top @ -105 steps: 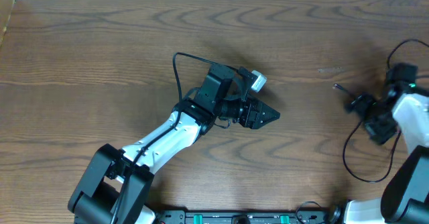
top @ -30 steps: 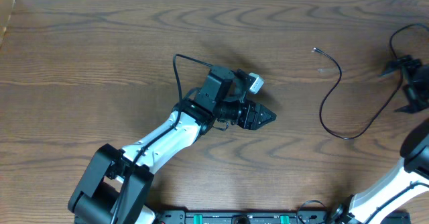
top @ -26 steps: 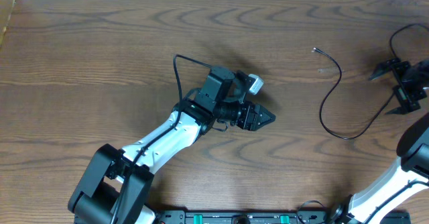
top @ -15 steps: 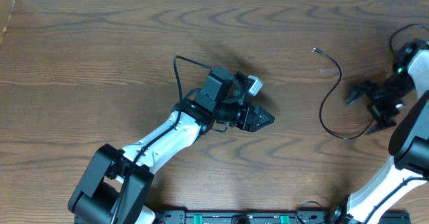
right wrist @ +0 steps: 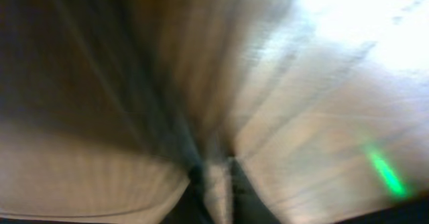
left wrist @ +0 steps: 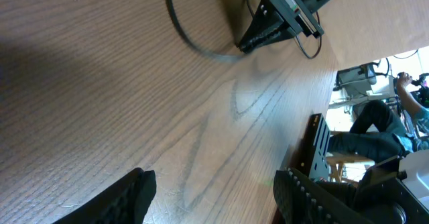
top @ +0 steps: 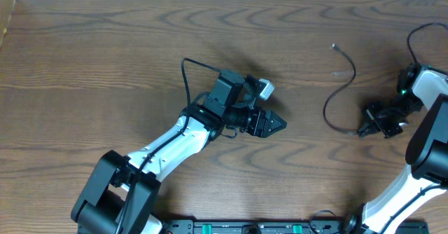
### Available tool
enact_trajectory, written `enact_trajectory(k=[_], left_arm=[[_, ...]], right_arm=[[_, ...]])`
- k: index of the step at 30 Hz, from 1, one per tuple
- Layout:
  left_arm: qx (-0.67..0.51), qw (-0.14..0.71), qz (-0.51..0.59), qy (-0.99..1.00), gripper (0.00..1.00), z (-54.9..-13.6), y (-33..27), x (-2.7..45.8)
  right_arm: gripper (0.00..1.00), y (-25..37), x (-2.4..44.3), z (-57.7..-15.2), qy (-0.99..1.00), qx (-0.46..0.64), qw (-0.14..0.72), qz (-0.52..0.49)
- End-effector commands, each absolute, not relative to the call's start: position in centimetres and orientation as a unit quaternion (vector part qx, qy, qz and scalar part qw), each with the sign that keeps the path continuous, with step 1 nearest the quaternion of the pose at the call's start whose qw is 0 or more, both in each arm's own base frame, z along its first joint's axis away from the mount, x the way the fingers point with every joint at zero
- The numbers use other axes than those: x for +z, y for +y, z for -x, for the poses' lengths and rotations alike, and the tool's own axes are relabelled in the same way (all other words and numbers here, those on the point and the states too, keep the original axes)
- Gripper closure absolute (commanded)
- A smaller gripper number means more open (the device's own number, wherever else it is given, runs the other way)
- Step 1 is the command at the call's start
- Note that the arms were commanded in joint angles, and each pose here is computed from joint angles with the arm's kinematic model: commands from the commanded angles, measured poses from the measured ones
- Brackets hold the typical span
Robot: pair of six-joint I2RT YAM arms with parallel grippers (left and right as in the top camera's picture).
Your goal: Untangle cables
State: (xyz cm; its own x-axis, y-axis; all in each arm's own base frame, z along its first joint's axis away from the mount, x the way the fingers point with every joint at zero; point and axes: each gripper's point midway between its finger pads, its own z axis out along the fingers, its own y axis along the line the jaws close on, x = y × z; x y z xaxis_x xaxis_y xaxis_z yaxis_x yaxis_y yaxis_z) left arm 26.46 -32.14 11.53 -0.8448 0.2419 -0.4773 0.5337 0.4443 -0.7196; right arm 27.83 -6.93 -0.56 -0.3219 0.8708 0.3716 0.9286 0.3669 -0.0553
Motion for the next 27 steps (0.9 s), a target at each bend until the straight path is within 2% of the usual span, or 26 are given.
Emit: enact_trajectory(k=[1,5,7,11,14,15,16,18,23,27], left_arm=[[-0.474,0.170,-0.238,0.830,0.38,-27.3,-32.5,12.5],[-0.474,0.170,-0.238,0.830,0.38,-27.3,-32.5,12.5],[-0.474,0.170,-0.238,0.830,0.38,-27.3,-32.5,12.5],[-0.474,0.170,-0.238,0.830,0.38,-27.3,-32.5,12.5],[-0.473,0.167,-0.237,0.832,0.38,-27.2,-32.4,12.4],[-0.473,0.167,-0.237,0.832,0.38,-27.2,-32.4,12.4],[-0.473,0.166,-0.237,0.832,0.38,-27.2,-32.4,12.3],[-0.473,0.165,-0.236,0.833,0.38,-27.2,-32.4,12.3],[-0.472,0.162,-0.235,0.834,0.38,-27.1,-32.3,12.2],[-0.472,0.162,-0.235,0.834,0.38,-27.1,-32.3,12.2]], right_arm=[[0.99,-5.1,-0.6,-31.6,-0.846,-0.203,0.119,0.478],[0.99,-3.6,4.0,-38.3,-0.817,-0.387,0.026,0.427],[0.99,-4.6,8.2,-42.0,-0.795,-0.461,-0.041,0.393],[0.99,-10.1,14.6,-46.5,-0.804,-0.440,-0.161,0.367],[0.99,-16.3,19.9,-48.2,-0.827,-0.347,-0.270,0.350],[0.99,-18.7,21.3,-48.0,-0.832,-0.300,-0.294,0.361],[0.99,-23.6,23.7,-46.7,-0.830,-0.204,-0.326,0.403],[0.99,-28.2,26.0,-44.7,-0.818,-0.111,-0.352,0.442],[0.99,-38.5,31.4,-35.6,-0.743,0.125,-0.366,0.547],[0.99,-41.3,30.0,-29.5,-0.669,0.142,-0.320,0.656]])
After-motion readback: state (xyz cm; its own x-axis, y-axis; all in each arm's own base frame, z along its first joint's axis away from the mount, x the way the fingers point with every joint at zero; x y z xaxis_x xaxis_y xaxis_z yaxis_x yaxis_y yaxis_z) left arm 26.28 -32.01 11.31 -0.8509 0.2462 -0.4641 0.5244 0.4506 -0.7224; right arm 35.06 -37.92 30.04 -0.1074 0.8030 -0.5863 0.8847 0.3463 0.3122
